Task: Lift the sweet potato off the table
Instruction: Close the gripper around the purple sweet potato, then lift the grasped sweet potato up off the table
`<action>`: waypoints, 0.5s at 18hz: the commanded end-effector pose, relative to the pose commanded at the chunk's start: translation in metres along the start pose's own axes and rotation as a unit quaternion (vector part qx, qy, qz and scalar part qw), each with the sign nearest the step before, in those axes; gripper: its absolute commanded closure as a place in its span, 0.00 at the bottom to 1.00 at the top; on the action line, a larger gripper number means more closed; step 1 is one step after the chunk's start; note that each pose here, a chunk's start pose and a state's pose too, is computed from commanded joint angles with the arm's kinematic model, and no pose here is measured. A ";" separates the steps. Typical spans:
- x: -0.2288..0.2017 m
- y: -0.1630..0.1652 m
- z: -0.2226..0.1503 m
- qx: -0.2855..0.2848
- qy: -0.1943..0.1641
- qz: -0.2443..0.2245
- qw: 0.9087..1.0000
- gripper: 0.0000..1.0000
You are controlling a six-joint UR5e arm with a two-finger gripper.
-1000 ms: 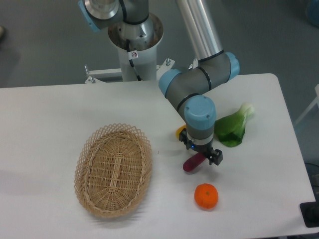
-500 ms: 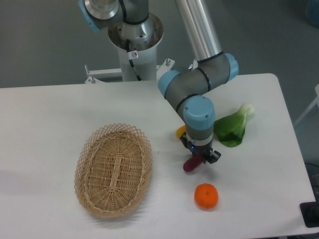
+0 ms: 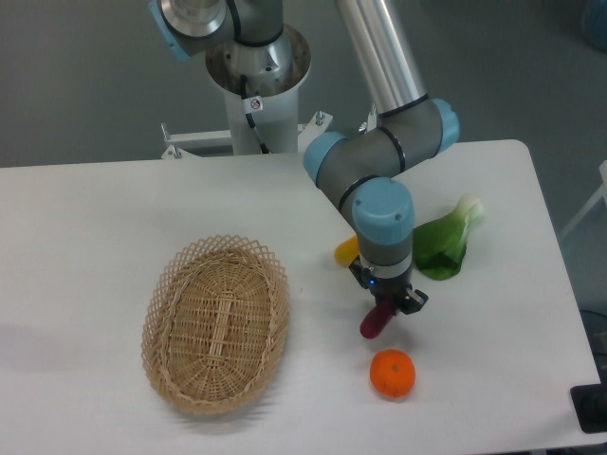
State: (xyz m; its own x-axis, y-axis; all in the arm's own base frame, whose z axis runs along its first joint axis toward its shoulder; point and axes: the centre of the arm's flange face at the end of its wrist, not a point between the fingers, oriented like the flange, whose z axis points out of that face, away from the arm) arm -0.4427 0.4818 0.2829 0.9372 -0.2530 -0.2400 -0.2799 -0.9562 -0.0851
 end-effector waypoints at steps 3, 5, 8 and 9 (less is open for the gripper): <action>0.006 -0.007 -0.049 0.053 -0.006 -0.008 0.999 0.77; 0.009 -0.011 -0.077 0.082 -0.007 -0.025 0.996 0.77; 0.010 -0.017 -0.107 0.114 -0.015 -0.072 0.991 0.77; 0.011 -0.020 -0.121 0.124 -0.021 -0.082 0.989 0.77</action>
State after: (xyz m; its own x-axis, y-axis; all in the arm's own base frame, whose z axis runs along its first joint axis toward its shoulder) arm -0.4018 0.4809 0.3987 0.9662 -0.0854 -0.2431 -0.1716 -0.9171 -0.3599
